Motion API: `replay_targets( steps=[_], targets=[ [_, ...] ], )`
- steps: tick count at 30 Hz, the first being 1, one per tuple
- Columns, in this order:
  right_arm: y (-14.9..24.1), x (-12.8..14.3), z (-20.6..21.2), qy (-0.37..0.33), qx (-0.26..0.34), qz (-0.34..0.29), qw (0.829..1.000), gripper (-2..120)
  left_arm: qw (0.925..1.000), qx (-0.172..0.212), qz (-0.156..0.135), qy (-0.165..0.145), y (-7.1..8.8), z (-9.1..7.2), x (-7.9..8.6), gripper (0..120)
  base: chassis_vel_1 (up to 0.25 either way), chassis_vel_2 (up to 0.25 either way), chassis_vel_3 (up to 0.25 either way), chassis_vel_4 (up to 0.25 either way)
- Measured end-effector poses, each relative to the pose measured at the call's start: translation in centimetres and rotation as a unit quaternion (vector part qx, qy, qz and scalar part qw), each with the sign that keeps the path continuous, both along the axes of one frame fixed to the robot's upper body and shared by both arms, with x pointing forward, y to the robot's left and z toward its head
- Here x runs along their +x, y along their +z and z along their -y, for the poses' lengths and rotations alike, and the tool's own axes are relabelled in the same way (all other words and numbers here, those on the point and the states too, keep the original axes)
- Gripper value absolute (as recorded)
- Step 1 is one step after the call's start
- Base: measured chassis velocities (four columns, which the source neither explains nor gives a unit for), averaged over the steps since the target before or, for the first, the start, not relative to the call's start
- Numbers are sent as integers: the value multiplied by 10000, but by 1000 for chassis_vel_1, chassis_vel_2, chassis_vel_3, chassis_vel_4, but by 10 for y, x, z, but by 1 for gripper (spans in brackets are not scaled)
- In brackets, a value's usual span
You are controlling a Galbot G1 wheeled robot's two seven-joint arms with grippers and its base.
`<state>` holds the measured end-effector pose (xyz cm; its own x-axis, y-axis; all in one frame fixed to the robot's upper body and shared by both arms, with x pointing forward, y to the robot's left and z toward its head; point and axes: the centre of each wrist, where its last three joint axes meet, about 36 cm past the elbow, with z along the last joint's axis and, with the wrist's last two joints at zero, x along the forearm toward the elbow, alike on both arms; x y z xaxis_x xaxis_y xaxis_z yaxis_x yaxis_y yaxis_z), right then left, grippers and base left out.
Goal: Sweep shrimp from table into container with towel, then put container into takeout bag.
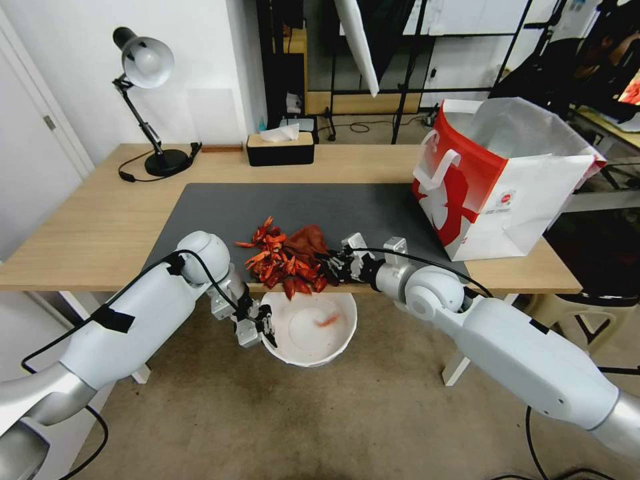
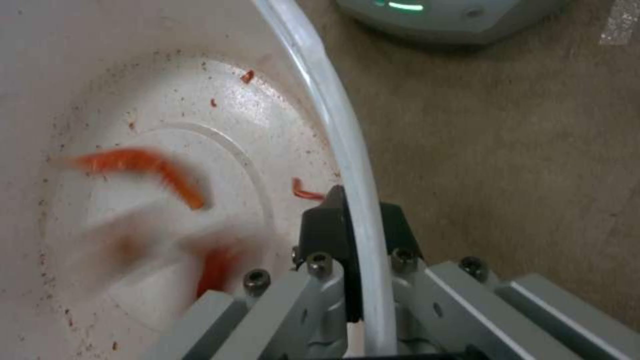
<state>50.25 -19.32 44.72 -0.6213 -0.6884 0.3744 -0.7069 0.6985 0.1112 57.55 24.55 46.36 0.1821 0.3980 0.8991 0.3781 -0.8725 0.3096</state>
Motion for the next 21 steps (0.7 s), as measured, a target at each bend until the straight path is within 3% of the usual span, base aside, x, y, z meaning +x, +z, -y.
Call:
replay_targets(
  steps=[21],
  targets=[
    [10,-26,-3,169,91,32,9998,7,9999,42,31,103,4,-13,-2,0,0,0,0,0]
  ],
)
